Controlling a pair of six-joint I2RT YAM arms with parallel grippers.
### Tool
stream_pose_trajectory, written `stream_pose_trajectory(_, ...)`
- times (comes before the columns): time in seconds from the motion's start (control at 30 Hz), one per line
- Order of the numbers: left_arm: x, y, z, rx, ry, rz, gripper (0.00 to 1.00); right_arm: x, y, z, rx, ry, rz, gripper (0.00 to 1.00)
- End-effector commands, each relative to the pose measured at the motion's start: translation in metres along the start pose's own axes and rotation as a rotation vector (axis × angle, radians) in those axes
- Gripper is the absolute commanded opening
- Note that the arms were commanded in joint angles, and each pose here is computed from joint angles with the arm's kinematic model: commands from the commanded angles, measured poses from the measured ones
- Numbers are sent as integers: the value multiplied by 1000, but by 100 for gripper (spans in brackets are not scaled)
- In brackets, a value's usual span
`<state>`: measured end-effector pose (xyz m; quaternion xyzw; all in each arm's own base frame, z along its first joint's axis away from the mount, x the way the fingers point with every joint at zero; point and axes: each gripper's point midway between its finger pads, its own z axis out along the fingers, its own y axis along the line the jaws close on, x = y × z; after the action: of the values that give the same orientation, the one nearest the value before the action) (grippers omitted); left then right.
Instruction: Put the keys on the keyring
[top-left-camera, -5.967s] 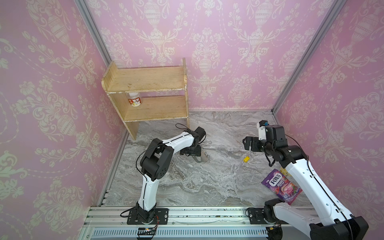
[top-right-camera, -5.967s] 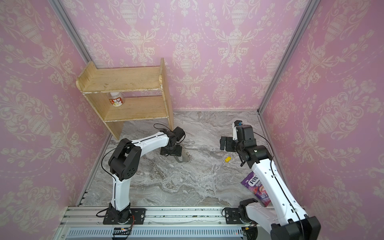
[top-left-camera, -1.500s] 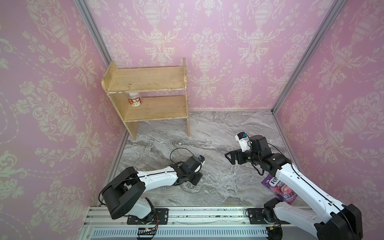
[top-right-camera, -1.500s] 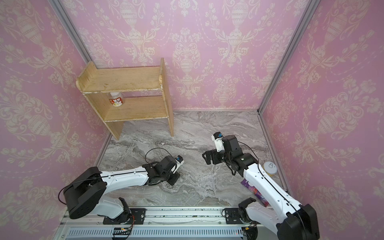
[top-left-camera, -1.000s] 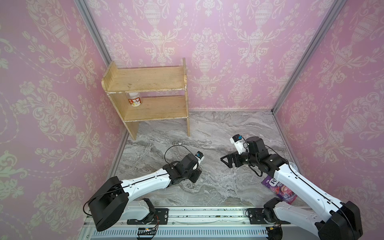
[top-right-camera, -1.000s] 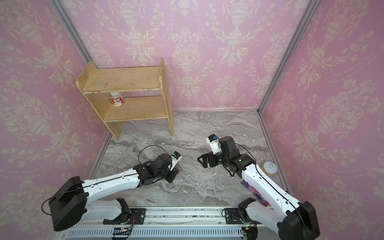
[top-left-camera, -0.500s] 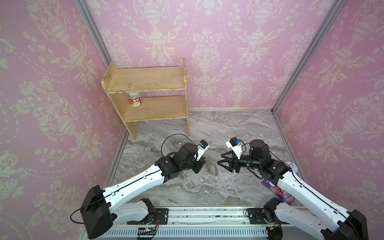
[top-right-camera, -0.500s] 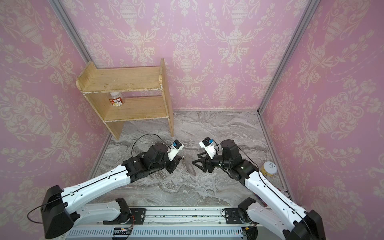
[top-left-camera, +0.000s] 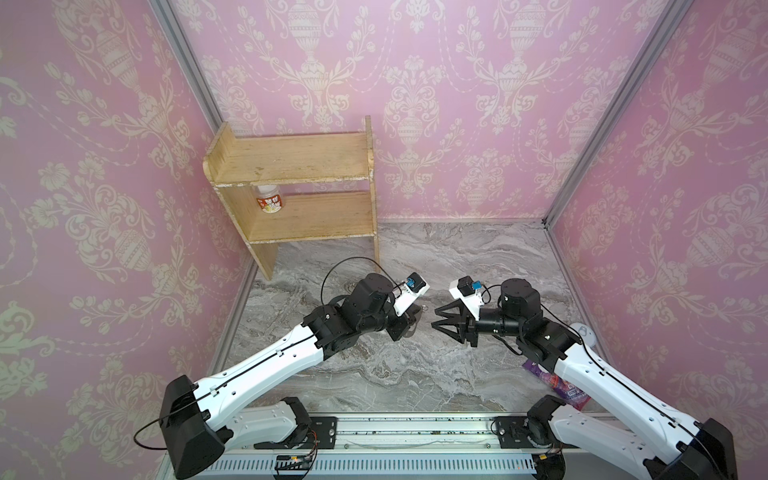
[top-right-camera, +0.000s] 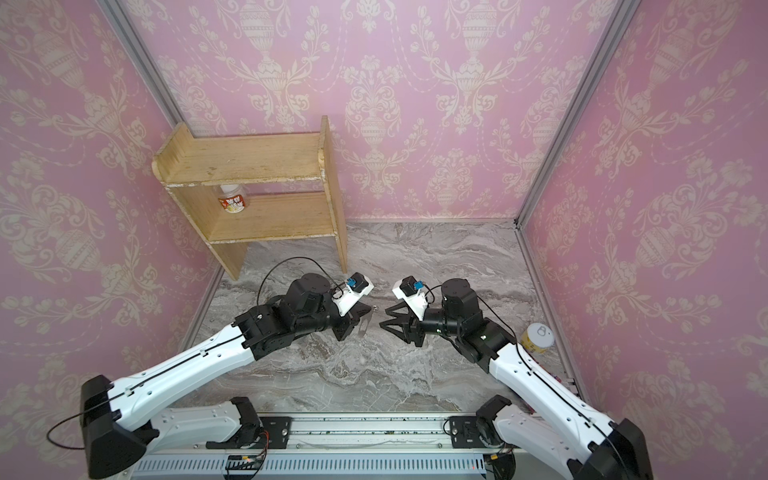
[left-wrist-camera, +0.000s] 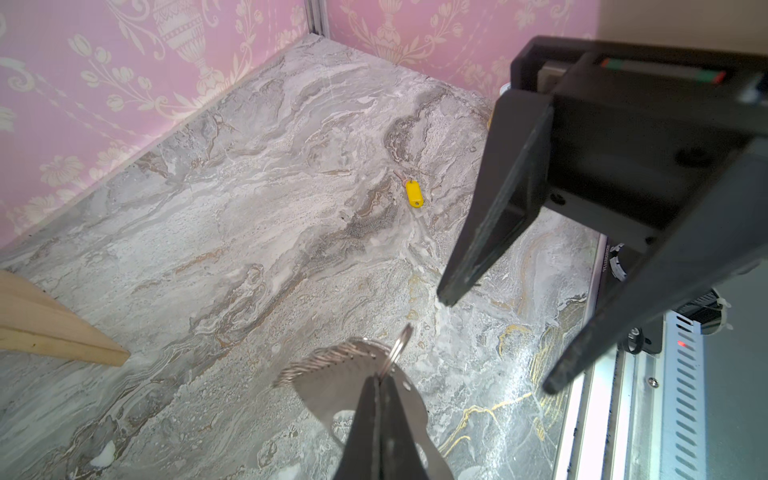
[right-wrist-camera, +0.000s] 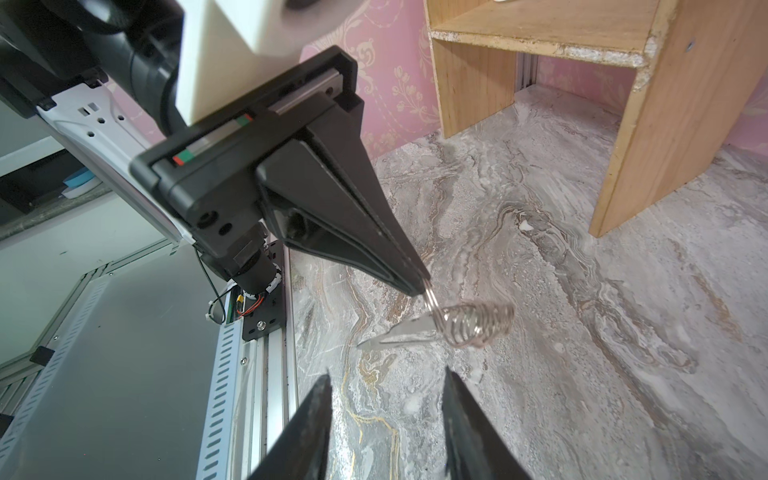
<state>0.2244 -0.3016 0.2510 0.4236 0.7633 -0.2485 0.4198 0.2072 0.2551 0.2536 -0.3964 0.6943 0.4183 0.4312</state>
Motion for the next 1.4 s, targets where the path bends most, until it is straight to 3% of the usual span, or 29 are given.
stream_pose_trajectory(0.0, -22, -13, -14, 57, -70, 62, 0, -28, 10, -4, -30, -62, -74, 41)
stream_pose_trajectory(1.03, -37, -31, -37, 121, -130, 88, 0, -39, 18, -9, 45, -38, -159, 14)
stream_pose_trajectory(1.37, -38, -35, -38, 125, -130, 99, 0, -45, 29, -9, -7, -48, -163, 1)
